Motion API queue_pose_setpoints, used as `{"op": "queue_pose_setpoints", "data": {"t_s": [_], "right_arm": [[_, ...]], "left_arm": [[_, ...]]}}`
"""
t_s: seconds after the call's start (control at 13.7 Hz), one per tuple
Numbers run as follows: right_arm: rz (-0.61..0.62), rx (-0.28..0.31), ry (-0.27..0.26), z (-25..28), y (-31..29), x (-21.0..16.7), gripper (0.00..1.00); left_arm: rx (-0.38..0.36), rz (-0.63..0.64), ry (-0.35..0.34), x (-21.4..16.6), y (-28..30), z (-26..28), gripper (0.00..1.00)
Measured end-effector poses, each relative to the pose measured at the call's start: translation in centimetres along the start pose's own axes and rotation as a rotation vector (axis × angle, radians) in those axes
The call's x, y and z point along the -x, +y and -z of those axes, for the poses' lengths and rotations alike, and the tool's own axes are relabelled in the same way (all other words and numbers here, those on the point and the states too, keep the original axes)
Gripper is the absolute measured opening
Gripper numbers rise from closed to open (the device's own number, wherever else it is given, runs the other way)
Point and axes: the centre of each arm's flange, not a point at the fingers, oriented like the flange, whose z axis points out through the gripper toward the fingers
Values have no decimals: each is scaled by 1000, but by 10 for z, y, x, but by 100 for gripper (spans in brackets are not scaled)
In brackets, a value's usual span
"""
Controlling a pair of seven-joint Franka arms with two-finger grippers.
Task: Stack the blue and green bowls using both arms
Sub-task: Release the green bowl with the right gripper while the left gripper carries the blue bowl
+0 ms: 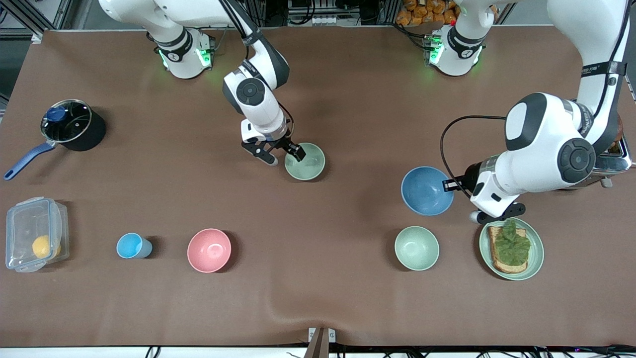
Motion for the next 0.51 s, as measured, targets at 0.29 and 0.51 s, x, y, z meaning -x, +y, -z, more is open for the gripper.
{"op": "queue_pose_setpoints", "data": {"t_s": [0.29, 0.51], "right_arm": [[-101, 71, -45, 43, -6, -57, 100], [-242, 54, -110, 44, 9, -96, 100]], "left_arm": [[-6, 1, -14, 5, 16, -14, 5], [-22, 34, -25, 27, 56, -28, 5]]}}
